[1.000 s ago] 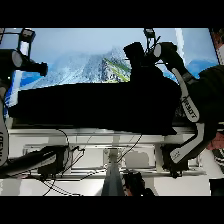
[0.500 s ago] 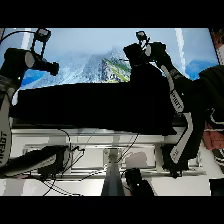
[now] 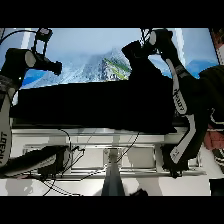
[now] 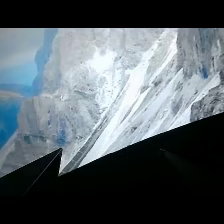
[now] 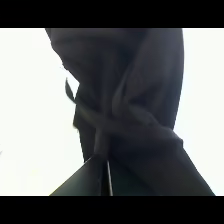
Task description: Fold the clothes and pants, and hang the long-sleeved shirts on hangers.
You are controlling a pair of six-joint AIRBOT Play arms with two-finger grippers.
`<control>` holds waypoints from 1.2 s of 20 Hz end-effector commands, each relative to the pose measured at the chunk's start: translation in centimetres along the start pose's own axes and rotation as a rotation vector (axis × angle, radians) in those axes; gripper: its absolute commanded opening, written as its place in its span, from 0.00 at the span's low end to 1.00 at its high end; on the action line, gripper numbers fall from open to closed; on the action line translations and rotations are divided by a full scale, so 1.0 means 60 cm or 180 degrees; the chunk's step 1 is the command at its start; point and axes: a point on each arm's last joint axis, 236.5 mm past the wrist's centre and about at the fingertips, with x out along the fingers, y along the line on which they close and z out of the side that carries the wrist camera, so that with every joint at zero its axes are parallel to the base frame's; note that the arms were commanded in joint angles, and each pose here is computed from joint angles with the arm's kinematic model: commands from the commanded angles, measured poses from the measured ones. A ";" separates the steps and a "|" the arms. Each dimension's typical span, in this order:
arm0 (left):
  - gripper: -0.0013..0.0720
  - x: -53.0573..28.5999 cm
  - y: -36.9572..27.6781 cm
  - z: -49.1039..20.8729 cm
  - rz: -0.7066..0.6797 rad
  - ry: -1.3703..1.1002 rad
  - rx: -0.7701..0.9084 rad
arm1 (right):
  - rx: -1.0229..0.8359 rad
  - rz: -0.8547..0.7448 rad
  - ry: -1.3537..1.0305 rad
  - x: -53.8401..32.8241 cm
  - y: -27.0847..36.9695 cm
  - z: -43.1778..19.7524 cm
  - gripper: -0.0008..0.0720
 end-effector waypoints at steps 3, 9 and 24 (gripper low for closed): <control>0.98 -0.013 -0.095 0.064 -0.0830 -0.0425 -0.0747 | -0.0449 0.0450 0.0178 -0.169 0.063 -0.038 0.03; 0.98 0.051 -0.230 0.063 -0.1549 -0.0142 -0.1077 | -0.0420 0.0737 0.0811 -0.230 0.105 -0.215 0.04; 0.98 0.147 -0.569 0.096 -0.2915 0.0192 -0.1528 | -0.0386 0.0709 0.0539 -0.262 0.121 -0.314 0.04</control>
